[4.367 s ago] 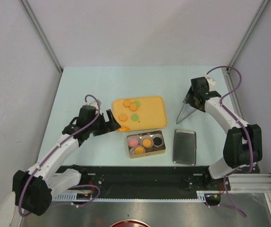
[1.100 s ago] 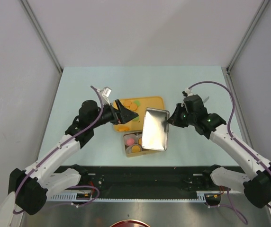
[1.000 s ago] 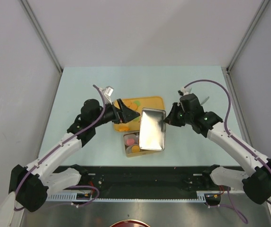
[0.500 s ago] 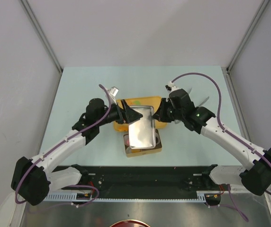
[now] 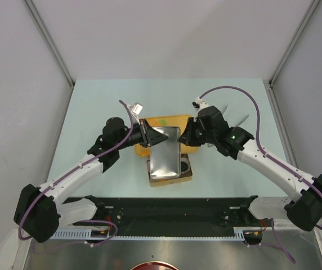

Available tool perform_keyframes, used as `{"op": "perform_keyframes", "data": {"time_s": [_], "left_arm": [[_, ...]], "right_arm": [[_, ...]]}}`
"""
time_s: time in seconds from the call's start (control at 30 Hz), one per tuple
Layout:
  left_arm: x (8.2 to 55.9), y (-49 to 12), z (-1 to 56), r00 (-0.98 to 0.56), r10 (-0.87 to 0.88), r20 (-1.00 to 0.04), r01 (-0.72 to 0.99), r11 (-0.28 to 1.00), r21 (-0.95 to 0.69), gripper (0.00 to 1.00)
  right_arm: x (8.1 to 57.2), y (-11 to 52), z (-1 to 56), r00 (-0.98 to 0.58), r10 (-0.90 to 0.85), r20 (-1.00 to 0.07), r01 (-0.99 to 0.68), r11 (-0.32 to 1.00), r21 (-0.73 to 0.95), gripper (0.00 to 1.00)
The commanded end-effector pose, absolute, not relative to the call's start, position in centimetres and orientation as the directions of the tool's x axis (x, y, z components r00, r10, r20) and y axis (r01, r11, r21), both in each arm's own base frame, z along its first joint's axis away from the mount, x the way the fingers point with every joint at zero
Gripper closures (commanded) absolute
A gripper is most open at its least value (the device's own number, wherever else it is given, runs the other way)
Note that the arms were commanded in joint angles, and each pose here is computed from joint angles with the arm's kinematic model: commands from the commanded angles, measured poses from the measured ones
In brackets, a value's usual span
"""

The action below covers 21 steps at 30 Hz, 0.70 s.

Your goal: Pack the cookies

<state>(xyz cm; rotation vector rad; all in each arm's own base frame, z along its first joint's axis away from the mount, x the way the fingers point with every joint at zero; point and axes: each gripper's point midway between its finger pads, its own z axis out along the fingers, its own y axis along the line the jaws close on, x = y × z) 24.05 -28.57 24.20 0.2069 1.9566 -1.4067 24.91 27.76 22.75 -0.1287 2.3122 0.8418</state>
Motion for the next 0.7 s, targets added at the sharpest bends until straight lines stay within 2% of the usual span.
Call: {"op": "perform_keyframes", "data": {"time_s": [0.0, 0.03, 0.07, 0.17, 0.2, 0.3, 0.4, 0.5, 0.67], "left_arm": [[22.9, -29.3, 25.3, -0.726, -0.240, -0.645, 0.563, 0.332, -0.757, 0.92], [22.9, -29.3, 25.4, -0.722, -0.241, -0.649, 0.567, 0.332, -0.754, 1.00], [22.9, -29.2, 25.4, -0.723, -0.240, -0.648, 0.566, 0.333, -0.754, 1.00], [22.8, -29.1, 25.5, -0.717, -0.243, -0.653, 0.570, 0.336, -0.750, 1.00], [22.9, -29.1, 25.6, -0.714, -0.246, -0.656, 0.571, 0.338, -0.748, 1.00], [23.1, -28.8, 26.1, -0.697, -0.251, -0.671, 0.576, 0.362, -0.733, 0.99], [23.6, -28.4, 27.1, -0.667, -0.257, -0.700, 0.591, 0.391, -0.706, 1.00], [24.0, -28.1, 28.2, -0.634, -0.260, -0.728, 0.608, 0.415, -0.677, 1.00], [25.9, -27.2, 29.9, -0.546, -0.263, -0.795, 0.619, 0.513, -0.595, 1.00]], "right_arm": [[25.5, 28.9, 25.8, -0.732, 0.159, -0.663, -0.354, 0.742, 0.569, 1.00], [25.5, 28.9, 25.9, -0.731, 0.159, -0.664, -0.355, 0.742, 0.568, 1.00], [25.4, 28.8, 26.0, -0.730, 0.159, -0.665, -0.357, 0.742, 0.568, 1.00], [25.3, 28.7, 26.1, -0.727, 0.151, -0.669, -0.361, 0.745, 0.561, 0.90], [25.2, 28.5, 26.3, -0.724, 0.152, -0.673, -0.363, 0.746, 0.558, 0.80], [25.2, 27.5, 27.0, -0.705, 0.154, -0.692, -0.355, 0.768, 0.533, 0.56], [25.6, 25.6, 28.4, -0.666, 0.160, -0.728, -0.332, 0.811, 0.482, 0.46], [25.7, 23.2, 30.4, -0.619, 0.194, -0.761, -0.304, 0.834, 0.460, 0.41], [24.5, 21.0, 31.7, -0.585, 0.242, -0.774, -0.292, 0.828, 0.479, 0.40]]}}
